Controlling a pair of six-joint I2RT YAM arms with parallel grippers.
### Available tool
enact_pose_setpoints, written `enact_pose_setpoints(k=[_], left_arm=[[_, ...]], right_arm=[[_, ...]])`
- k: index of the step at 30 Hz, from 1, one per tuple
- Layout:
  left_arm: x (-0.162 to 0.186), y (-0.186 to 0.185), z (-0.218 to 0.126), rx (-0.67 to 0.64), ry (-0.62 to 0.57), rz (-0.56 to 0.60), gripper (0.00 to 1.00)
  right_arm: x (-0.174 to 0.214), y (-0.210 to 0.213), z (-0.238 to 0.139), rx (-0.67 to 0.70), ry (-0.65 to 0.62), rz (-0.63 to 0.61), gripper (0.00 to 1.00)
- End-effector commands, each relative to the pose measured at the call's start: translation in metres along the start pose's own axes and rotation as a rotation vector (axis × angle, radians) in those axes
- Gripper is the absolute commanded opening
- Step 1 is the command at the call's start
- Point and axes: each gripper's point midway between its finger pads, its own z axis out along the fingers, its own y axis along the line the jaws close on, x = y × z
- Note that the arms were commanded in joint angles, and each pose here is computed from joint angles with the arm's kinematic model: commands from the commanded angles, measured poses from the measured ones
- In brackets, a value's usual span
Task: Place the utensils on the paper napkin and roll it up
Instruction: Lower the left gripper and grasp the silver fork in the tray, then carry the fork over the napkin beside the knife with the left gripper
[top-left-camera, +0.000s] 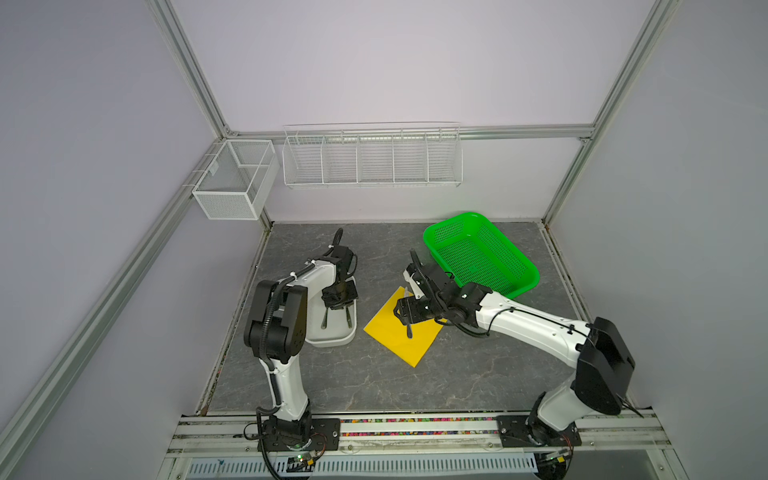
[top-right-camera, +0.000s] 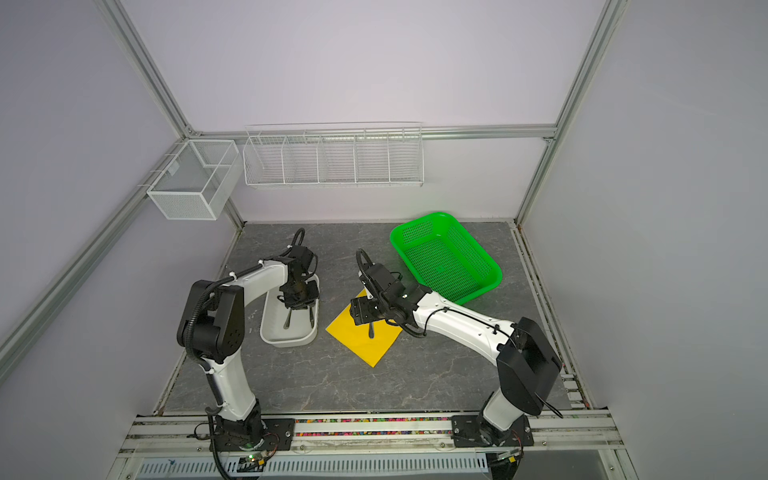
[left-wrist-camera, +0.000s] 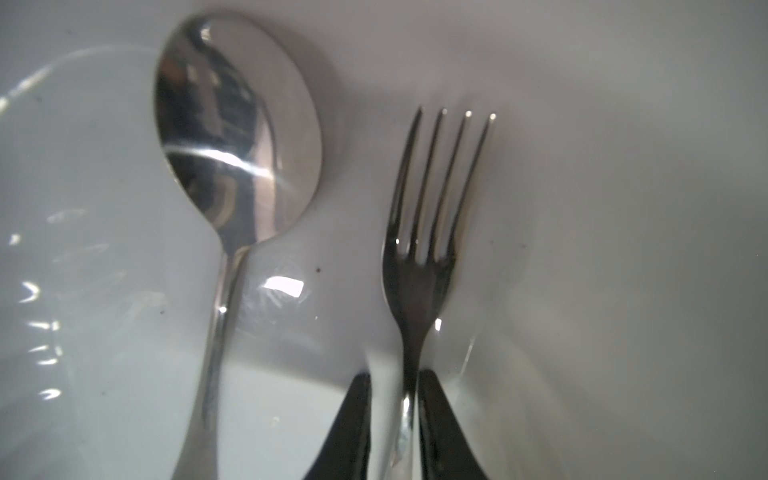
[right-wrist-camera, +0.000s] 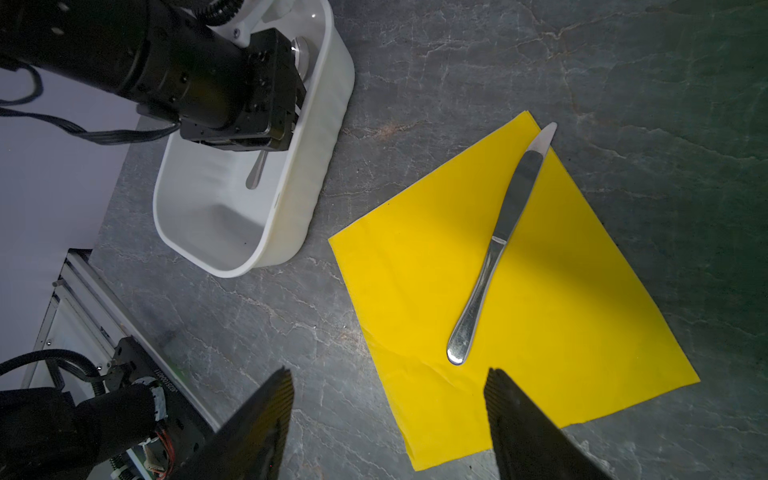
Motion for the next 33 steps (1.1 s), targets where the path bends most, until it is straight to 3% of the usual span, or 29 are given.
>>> enact_pose_setpoints(k=[1, 4, 8, 22, 28, 33], left_arm=[[0.024, 0.010, 0.024, -0.069, 0.096, 0.026, 0.17], [0.026, 0.011, 0.024, -0.071, 0.094, 0.024, 0.09], [0.020, 0.016, 0.011, -0.100, 0.057, 0.031, 0.06], [-0.003, 0.023, -0.095, -0.126, -0.168, 0.030, 0.03], [0.004, -0.029, -0.129, -0.012, -0.218, 0.100, 0.04], [0.026, -0.092, -0.118, 0.126, -0.169, 0.180, 0.04]], right_arm=[[0.000, 0.002, -0.002, 0.008, 0.005, 0.004, 0.76], [0.000, 0.001, -0.003, 0.014, 0.005, 0.005, 0.76], [-0.001, -0.002, -0.005, 0.025, -0.002, 0.004, 0.77], [-0.011, -0.022, -0.032, 0.101, -0.133, 0.050, 0.79], [-0.013, -0.038, -0.040, 0.140, -0.172, 0.097, 0.81], [-0.009, -0.054, -0.045, 0.173, -0.182, 0.157, 0.85]])
